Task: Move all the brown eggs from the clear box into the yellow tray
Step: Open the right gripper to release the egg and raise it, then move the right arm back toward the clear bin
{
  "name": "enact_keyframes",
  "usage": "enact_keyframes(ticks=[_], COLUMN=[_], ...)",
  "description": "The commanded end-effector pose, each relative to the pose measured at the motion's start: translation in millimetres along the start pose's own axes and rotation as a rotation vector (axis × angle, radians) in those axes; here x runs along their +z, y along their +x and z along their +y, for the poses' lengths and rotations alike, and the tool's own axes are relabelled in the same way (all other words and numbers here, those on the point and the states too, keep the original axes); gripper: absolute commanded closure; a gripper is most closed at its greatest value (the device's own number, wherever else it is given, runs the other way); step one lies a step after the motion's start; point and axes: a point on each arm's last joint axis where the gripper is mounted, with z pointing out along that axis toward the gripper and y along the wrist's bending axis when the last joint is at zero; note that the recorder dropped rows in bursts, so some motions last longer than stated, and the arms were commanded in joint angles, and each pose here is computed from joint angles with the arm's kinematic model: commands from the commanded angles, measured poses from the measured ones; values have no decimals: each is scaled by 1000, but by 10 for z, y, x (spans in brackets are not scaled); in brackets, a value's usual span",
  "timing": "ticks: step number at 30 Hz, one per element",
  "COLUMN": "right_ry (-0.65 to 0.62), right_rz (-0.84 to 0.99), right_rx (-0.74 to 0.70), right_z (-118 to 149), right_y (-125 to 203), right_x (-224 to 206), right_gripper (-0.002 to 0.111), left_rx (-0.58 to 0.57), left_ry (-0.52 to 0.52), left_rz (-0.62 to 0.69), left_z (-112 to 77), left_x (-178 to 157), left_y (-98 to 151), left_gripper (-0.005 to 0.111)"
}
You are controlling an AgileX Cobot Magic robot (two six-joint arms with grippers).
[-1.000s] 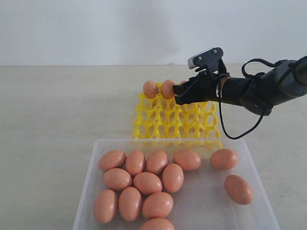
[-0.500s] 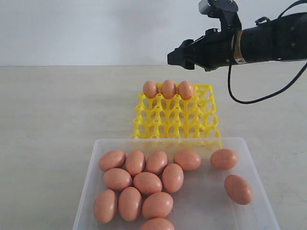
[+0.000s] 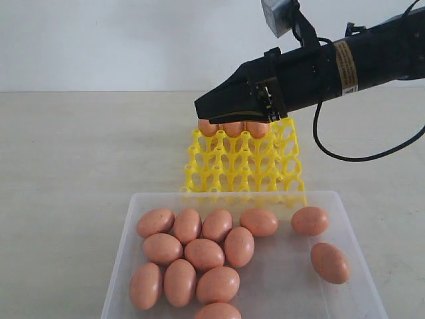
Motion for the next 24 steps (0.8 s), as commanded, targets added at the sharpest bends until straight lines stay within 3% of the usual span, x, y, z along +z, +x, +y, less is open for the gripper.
enact_keyframes(ticks=[1, 6, 9, 17, 24], right_ry=[65, 237, 356, 639, 779], right_rz=[-30, -102, -178, -458, -544], right_rx=[-10, -9, -40, -316, -643], right_z=[-30, -125, -50, 745, 1357], right_y=[-32, -115, -231, -586, -627], right_x=[-30, -83, -200, -789, -1130], right_gripper=[109, 109, 109, 109, 109], left_rx=[3, 3, 3, 3, 3], left_ry=[9, 9, 9, 9, 9], left_rz=[1, 1, 1, 1, 1], left_z=[-4, -4, -4, -4, -4], left_x=[2, 2, 2, 2, 2], left_y=[11, 11, 11, 11, 11], left_gripper=[103, 103, 103, 103, 103])
